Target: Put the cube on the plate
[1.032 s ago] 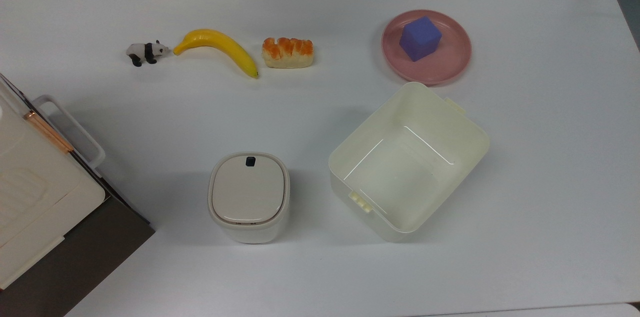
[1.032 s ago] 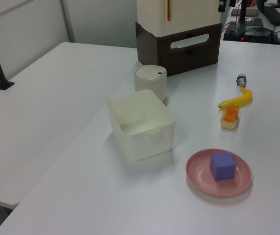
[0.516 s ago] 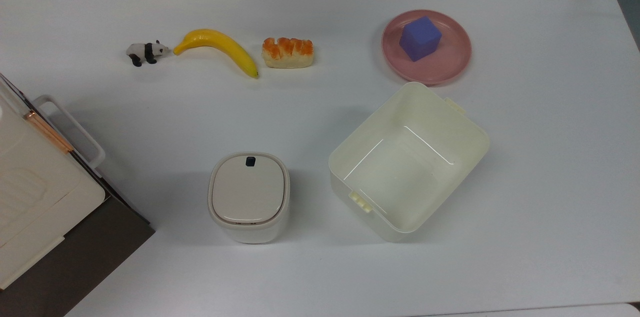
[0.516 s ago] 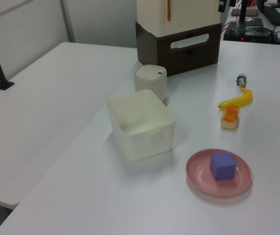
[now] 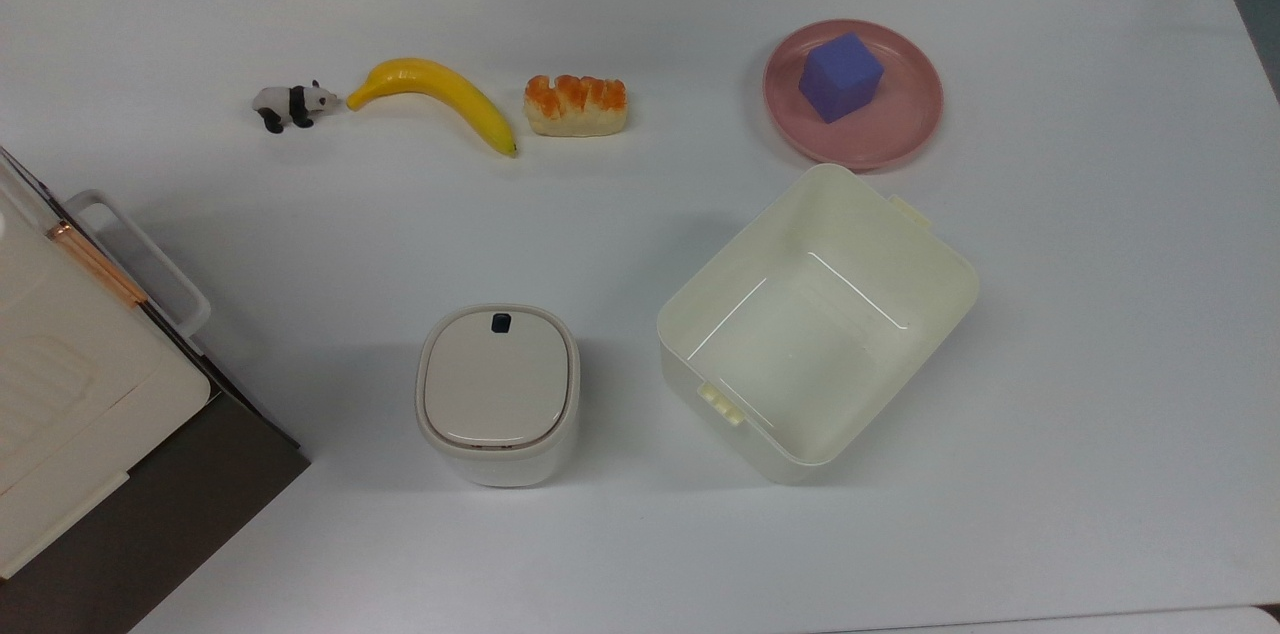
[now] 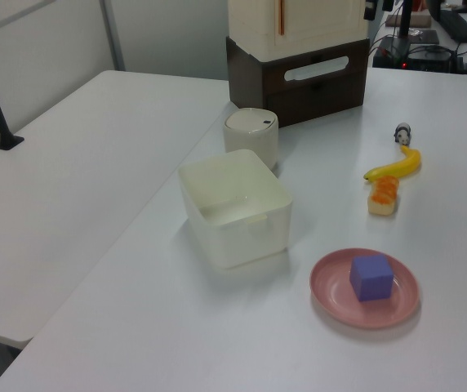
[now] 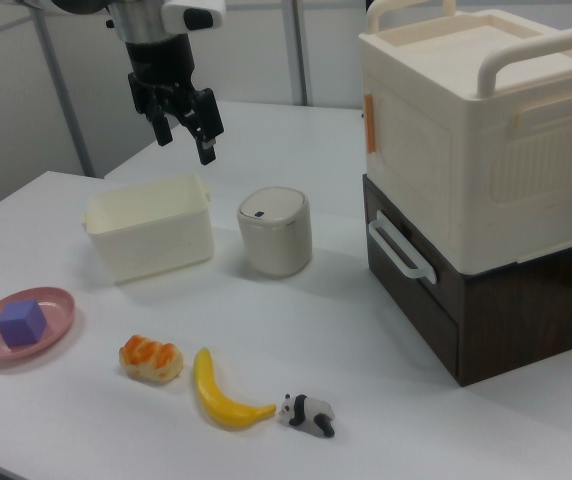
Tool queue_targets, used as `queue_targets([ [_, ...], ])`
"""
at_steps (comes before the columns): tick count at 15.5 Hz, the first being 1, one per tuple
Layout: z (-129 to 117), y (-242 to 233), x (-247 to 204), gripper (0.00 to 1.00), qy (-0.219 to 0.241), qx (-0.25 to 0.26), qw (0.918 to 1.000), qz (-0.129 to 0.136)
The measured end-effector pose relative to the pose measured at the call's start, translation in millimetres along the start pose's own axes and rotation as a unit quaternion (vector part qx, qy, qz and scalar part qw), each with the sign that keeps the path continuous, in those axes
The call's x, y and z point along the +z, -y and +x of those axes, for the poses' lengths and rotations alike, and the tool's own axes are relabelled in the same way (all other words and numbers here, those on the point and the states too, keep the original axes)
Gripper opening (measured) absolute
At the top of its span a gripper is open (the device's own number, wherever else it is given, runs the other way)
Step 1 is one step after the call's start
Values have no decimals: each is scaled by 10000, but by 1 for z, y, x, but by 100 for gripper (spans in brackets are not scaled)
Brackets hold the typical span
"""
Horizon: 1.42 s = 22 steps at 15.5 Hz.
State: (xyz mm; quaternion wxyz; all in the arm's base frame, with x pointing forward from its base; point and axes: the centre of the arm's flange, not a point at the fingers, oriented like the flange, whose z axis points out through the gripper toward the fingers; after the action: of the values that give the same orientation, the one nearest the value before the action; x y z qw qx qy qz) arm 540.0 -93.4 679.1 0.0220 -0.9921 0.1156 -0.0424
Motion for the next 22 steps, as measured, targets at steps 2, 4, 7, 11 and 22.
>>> queue_targets([
  [2, 0, -2, 0, 100, -1, 15, 10000, -1],
  [4, 0, -3, 0, 100, -2, 28, 10000, -2],
  [7, 0, -3, 0, 100, -2, 31, 10000, -2],
  [11, 0, -4, 0, 100, -2, 37, 10000, -3],
  [22, 0, -5, 0, 100, -3, 43, 10000, -3],
])
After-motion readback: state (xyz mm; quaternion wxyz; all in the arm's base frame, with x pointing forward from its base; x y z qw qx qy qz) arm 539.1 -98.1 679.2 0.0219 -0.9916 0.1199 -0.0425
